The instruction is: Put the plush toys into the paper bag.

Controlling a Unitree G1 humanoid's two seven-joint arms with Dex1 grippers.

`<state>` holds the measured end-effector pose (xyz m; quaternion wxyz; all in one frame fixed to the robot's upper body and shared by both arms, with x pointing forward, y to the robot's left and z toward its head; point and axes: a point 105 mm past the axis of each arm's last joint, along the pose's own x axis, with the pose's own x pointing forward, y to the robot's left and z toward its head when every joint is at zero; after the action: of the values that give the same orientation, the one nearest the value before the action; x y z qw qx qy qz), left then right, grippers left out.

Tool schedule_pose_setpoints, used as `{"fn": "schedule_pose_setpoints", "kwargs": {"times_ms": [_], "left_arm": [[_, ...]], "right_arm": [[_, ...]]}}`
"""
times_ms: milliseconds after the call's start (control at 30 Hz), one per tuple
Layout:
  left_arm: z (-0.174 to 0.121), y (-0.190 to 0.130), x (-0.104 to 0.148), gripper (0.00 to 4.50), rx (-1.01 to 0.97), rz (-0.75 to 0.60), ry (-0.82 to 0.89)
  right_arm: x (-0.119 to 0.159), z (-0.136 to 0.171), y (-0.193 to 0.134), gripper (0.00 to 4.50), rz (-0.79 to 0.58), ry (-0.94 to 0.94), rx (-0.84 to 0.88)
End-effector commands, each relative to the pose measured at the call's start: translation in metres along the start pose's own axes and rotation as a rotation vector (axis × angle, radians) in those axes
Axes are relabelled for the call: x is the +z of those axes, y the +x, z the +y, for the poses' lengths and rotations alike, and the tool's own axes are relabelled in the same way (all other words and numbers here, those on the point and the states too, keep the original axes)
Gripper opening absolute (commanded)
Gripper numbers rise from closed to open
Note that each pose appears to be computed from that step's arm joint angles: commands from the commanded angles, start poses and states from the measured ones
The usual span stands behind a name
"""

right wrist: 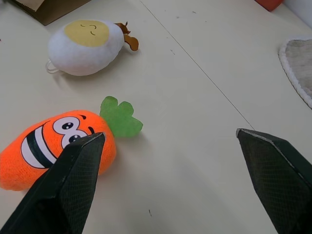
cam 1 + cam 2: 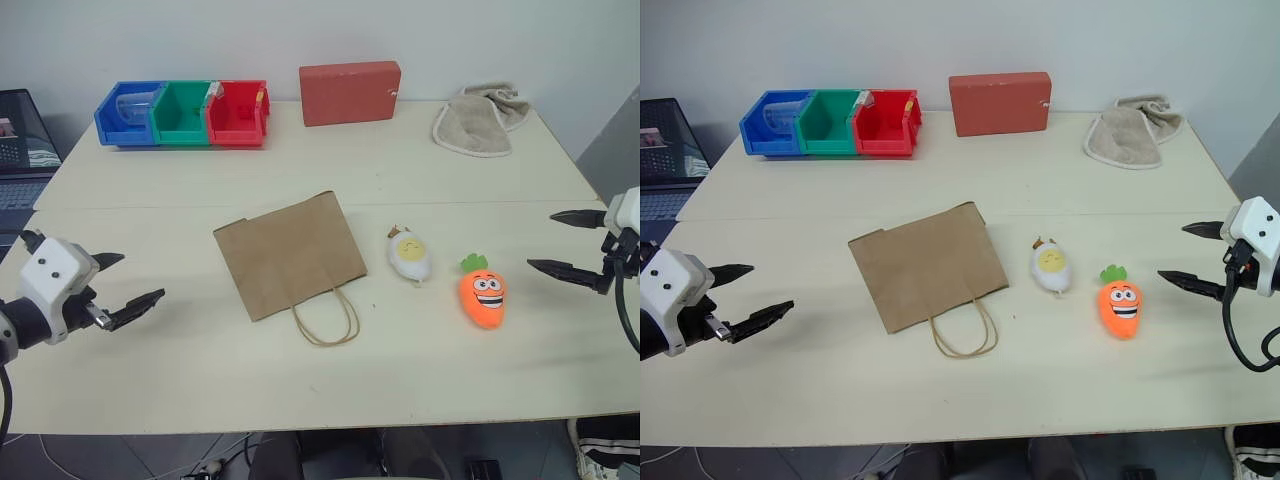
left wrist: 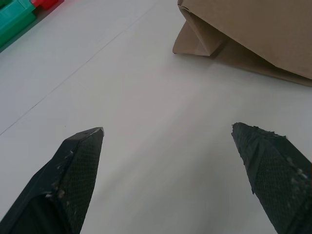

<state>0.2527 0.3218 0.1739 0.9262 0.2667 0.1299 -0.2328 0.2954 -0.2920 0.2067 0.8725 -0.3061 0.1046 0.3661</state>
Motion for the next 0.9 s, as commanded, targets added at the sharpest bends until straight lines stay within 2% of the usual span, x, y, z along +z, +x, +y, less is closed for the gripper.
{"fn": "schedule_pose_setpoints", "kwargs": {"times_ms": [33, 400, 500, 633, 700, 767, 800, 900], "left_arm": [[0.002, -0.002, 0.007, 4.50, 0.007, -0.031, 0.022], [0.002, -0.006, 0.001, 4.50, 0.005, 0.002, 0.040], [0.000, -0.006, 0.007, 4.50, -0.010, -0.025, 0.016], [-0.010, -0.003, 0.021, 4.50, -0.066, -0.052, 0.065], [-0.039, 0.011, 0.043, 4.50, -0.216, -0.105, 0.107], [-0.060, 0.020, 0.055, 4.50, -0.323, -0.135, 0.129], [-0.067, 0.022, 0.058, 4.50, -0.356, -0.142, 0.138], [-0.112, 0.047, 0.062, 4.50, -0.563, -0.153, 0.276]], "right_arm": [[0.010, -0.002, -0.003, 4.50, -0.018, -0.036, -0.005], [0.012, -0.001, 0.001, 4.50, -0.031, -0.037, 0.002], [0.016, 0.002, 0.002, 4.50, -0.042, -0.038, 0.016], [0.024, 0.007, 0.004, 4.50, -0.062, -0.041, 0.036], [0.032, 0.016, 0.004, 4.50, -0.072, -0.053, 0.077], [0.038, 0.023, 0.004, 4.50, -0.082, -0.054, 0.104], [0.041, 0.026, 0.004, 4.50, -0.087, -0.051, 0.113], [0.053, 0.058, 0.005, 4.50, -0.101, -0.058, 0.211]]}}
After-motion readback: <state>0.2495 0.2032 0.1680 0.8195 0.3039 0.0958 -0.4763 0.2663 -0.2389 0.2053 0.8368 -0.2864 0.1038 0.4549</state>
